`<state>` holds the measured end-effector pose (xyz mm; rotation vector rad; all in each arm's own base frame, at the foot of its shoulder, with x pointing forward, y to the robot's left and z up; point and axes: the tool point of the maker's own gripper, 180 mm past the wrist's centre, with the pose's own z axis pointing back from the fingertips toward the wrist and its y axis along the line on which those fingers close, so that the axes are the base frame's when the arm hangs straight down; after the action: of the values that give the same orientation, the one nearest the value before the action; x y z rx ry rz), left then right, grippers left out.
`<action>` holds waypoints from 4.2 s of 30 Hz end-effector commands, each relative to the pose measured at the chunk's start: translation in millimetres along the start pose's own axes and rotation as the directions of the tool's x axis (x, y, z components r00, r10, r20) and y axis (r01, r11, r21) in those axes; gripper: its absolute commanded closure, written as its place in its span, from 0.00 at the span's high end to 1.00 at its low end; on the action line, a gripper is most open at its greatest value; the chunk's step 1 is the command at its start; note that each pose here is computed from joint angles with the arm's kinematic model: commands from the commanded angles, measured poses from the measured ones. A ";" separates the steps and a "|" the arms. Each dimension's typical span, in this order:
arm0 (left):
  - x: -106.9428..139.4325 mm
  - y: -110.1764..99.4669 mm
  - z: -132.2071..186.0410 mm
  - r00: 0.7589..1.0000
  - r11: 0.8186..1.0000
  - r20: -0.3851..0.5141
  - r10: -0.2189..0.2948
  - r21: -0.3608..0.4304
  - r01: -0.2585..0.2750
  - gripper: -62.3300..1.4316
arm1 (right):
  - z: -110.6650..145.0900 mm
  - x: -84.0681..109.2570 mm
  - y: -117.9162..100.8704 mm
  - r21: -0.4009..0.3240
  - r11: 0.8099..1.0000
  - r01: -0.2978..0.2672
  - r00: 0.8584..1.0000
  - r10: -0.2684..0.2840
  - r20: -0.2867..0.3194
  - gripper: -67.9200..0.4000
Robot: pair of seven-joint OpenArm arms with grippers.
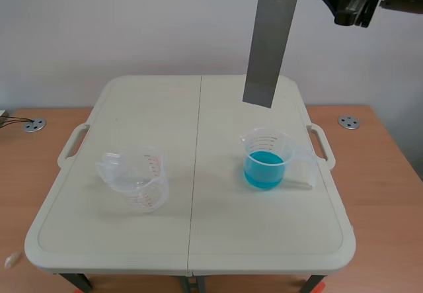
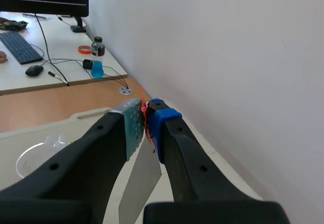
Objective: Hold the metal plate by the orange handle, dip it into the blue solution, take it out and point at it, then put the plate back in the beaker on the left.
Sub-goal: 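Put the plate into the left beaker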
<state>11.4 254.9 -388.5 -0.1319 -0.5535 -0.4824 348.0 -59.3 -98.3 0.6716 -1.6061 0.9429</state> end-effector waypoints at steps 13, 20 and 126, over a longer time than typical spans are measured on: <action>-33.1 -96.1 -10.0 0.988 0.982 -0.068 0.138 -0.124 -0.146 0.11 | -64.6 33.8 42.4 0.154 0.988 -0.011 0.996 -0.003 0.091 0.02; -31.1 -95.0 -12.7 0.989 0.982 -0.063 0.137 -0.120 -0.143 0.11 | -95.0 36.5 74.3 0.231 0.972 -0.039 0.995 0.018 0.094 0.02; -20.4 -88.3 -20.9 0.991 0.985 -0.027 0.130 -0.111 -0.132 0.11 | -143.2 -125.4 151.2 0.277 0.903 0.329 0.935 -0.271 -0.227 0.06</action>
<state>-37.9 180.0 -421.2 -0.2667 -0.4833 -0.3818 326.2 127.5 -258.8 0.9661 -1.1251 0.9766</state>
